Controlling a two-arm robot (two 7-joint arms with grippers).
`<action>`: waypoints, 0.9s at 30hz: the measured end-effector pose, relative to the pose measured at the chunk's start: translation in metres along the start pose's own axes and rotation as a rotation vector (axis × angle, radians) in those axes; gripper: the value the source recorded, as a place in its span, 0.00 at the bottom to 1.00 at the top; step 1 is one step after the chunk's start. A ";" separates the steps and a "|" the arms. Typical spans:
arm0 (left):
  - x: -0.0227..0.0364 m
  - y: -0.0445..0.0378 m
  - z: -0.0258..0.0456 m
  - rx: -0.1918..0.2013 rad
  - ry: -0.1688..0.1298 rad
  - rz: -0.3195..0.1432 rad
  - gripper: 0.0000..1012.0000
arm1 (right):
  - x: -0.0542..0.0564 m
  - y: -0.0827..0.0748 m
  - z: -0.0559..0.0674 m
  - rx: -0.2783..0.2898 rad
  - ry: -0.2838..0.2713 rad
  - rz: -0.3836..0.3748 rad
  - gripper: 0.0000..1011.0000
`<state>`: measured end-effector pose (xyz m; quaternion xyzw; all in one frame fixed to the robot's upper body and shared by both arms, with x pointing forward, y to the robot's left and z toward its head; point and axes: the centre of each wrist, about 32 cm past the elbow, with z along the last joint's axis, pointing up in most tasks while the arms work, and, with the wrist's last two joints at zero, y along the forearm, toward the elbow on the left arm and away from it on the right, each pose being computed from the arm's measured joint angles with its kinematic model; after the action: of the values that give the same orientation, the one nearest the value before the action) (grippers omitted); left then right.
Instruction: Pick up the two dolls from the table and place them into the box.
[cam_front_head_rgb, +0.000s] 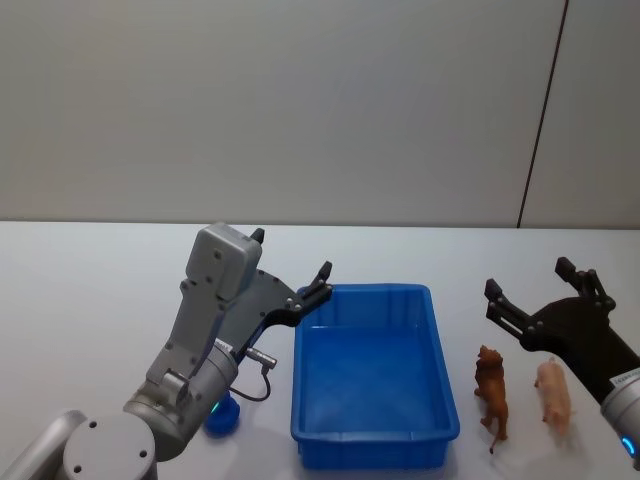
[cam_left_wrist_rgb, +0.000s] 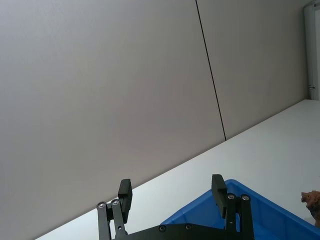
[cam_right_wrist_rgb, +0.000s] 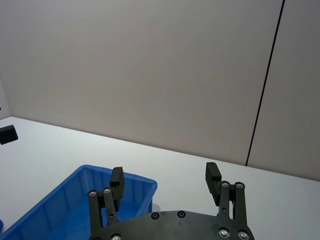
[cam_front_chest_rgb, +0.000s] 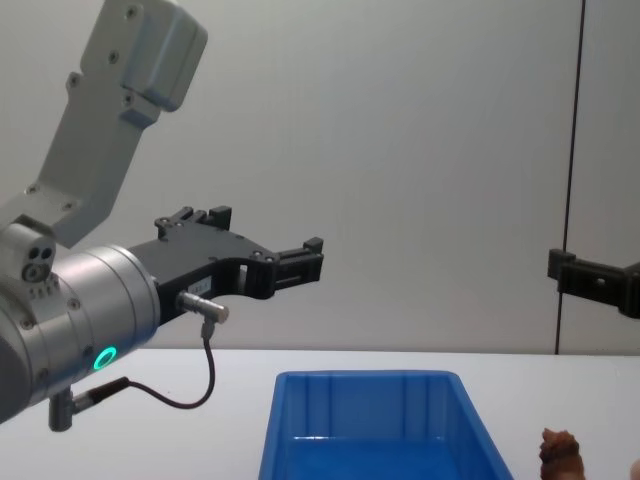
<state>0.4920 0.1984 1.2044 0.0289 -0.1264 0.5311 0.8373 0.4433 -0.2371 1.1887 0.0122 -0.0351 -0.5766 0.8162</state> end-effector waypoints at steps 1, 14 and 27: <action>0.0000 0.0000 0.0000 0.000 0.000 0.000 0.99 | 0.000 0.000 0.000 0.000 0.000 0.000 0.99; 0.0000 0.0000 0.0000 0.000 0.000 0.000 0.99 | 0.007 -0.001 0.000 -0.020 -0.006 -0.006 0.99; 0.0000 0.0000 0.0000 0.000 0.000 0.000 0.99 | 0.024 0.000 -0.004 -0.129 -0.008 -0.021 0.99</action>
<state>0.4920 0.1984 1.2044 0.0289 -0.1264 0.5311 0.8374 0.4517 -0.2600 1.1858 -0.0422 -0.0011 -0.5863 0.8090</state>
